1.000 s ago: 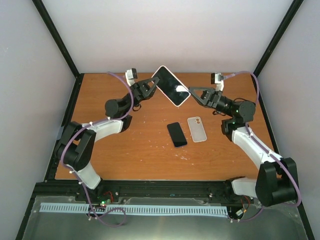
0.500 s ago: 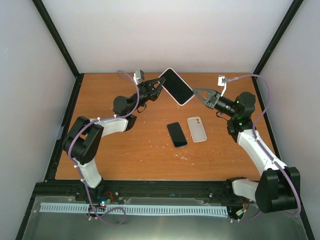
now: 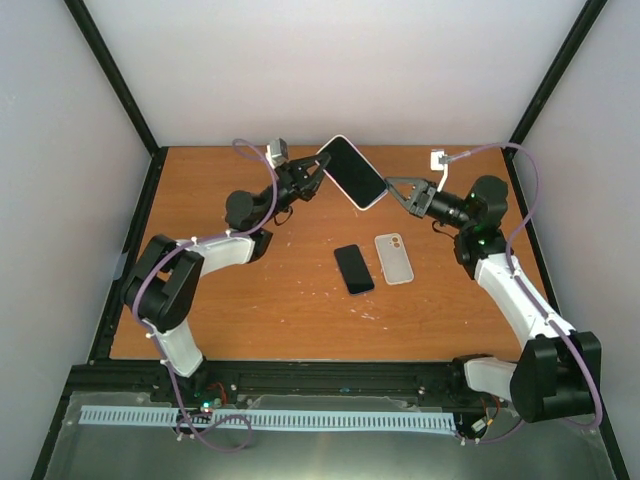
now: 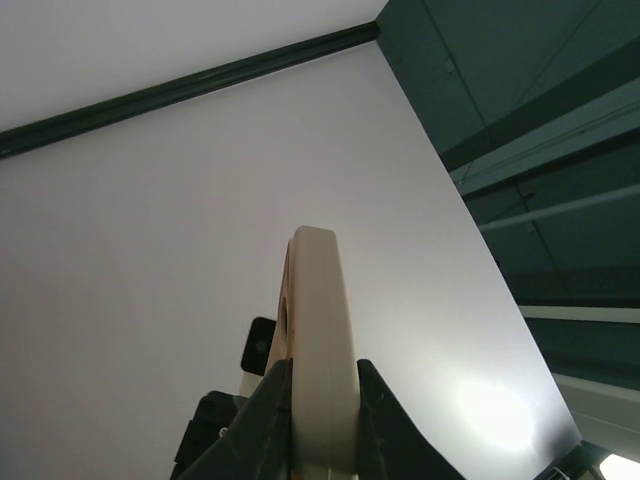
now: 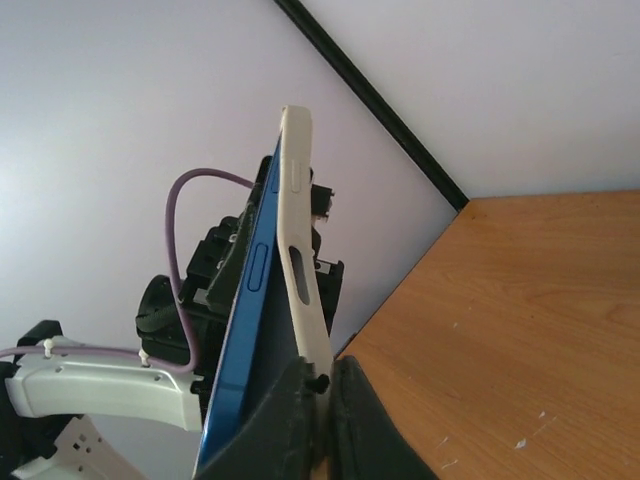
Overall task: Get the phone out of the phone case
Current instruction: Remove the phone case from the phone.
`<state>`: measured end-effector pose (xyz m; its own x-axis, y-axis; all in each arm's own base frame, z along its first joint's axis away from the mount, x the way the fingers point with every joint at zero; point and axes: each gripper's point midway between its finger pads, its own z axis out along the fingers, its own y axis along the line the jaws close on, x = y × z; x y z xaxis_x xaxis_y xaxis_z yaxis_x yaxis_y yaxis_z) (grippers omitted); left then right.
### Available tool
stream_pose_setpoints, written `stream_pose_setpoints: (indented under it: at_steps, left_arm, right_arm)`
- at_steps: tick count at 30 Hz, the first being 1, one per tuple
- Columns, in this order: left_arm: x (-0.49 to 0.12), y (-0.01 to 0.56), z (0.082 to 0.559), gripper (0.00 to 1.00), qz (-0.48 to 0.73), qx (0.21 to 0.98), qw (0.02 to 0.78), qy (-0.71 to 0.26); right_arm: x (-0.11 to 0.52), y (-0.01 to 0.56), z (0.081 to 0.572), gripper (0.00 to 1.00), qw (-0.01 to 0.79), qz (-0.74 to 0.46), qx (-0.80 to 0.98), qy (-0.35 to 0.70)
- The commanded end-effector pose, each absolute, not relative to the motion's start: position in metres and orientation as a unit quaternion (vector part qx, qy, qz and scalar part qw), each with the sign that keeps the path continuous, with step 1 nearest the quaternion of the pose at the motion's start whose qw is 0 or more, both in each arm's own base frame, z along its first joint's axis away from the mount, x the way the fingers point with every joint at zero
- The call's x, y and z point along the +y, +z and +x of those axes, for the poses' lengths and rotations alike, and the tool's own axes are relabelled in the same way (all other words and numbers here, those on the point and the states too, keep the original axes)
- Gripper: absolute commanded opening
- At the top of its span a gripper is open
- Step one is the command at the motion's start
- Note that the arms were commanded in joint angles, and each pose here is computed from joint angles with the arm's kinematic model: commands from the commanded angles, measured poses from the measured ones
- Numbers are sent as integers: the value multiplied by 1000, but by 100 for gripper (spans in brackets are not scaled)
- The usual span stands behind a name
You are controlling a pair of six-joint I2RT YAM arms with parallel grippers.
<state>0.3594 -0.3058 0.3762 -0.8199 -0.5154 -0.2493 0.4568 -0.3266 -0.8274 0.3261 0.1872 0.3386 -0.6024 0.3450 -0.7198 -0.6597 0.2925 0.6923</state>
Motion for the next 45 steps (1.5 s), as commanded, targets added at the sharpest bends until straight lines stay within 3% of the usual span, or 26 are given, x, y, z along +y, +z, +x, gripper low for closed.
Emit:
stream_pose_setpoints:
  at_steps: [1,5,9,14,20,21,23,27,31,36,40,45]
  left_arm:
    - [-282,487,241,0,154,308,337,-876]
    - [-288,480,246,0,155,315,345,-871]
    - [-295,480,246,0,169,316,338,-870]
    - [-309,467,254,0,177,345,315,-866]
    - [-323,439,260,0,175,407,295,-846]
    - [-325,435,261,4,173,417,294,-843]
    - [-325,427,264,21,172,436,298,-831]
    - [-322,409,282,64,152,500,333,-785]
    - [-315,400,306,83,129,580,397,-700]
    - [-288,367,347,98,36,689,458,-560]
    - [-265,323,367,99,-32,754,463,-464]
    - [-281,274,366,99,-36,804,420,-419]
  right_arm:
    - [229,324,296,13,367,-194,700,581]
    - [244,332,271,32,351,-231,691,588]
    - [248,325,262,38,324,-239,695,596]
    - [249,330,254,33,321,-260,679,607]
    - [249,333,255,4,332,-266,672,606]
    - [249,332,256,3,334,-266,673,604]
    - [246,329,259,3,339,-257,680,597]
    - [231,326,268,3,363,-230,693,579]
    - [221,318,275,3,371,-212,707,564]
    - [208,303,288,3,384,-189,732,530]
    - [193,277,304,3,406,-181,775,450]
    - [169,245,314,3,425,-172,818,348]
